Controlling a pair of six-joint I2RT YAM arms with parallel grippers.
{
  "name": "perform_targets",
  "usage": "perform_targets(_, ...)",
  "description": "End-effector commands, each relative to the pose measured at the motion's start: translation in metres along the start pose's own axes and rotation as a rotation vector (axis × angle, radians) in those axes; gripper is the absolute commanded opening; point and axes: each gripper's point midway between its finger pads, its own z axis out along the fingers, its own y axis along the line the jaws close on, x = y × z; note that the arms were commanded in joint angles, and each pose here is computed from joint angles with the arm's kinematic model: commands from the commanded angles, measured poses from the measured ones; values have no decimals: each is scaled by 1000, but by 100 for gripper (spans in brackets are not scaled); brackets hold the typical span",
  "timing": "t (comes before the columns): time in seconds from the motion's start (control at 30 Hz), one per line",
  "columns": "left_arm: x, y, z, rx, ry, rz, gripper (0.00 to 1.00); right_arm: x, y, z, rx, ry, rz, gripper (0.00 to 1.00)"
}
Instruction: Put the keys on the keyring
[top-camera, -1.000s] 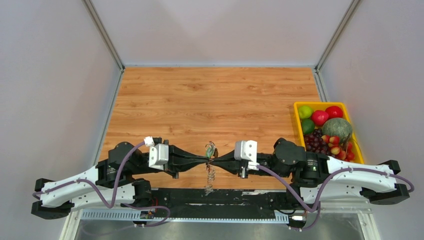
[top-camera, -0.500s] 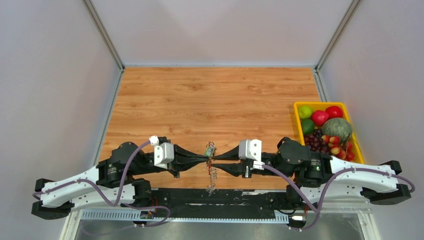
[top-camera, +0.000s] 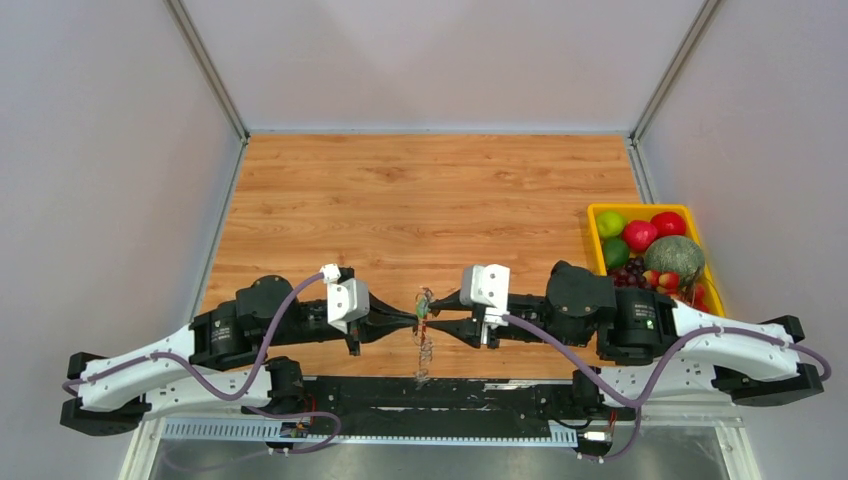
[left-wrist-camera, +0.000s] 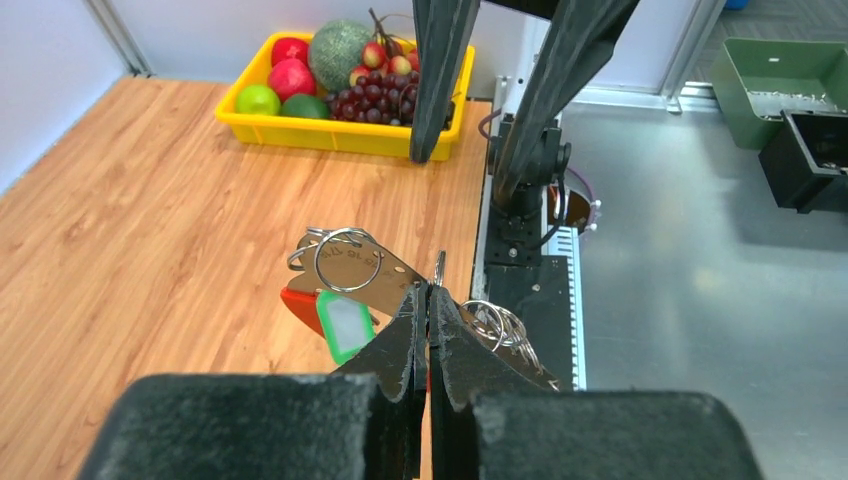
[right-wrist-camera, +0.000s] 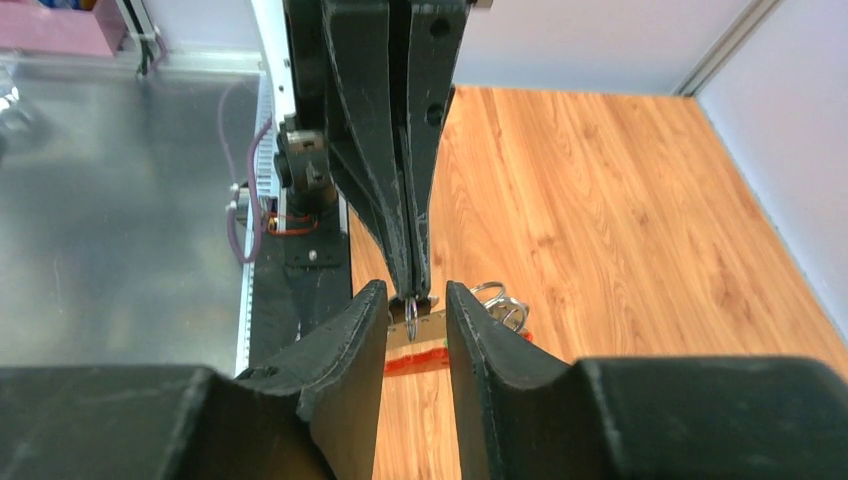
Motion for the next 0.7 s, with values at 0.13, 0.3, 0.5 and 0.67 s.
perform_targets(0.13,-12,-1,-10,-2,56,-32,0,28,1,-6,8,190,32,33)
perform_targets(0.3,-7,-2,-10,5,99,-34,0,35,4,-6,-10,237,40,32)
perform_targets(0.5,-6,-4,-11,14,128,-31,0,40,9,4,-25,275,44,32)
perform_targets(0.67,-7,-5,-13,19,138,-33,0,49,11,11,-32,307,44,32)
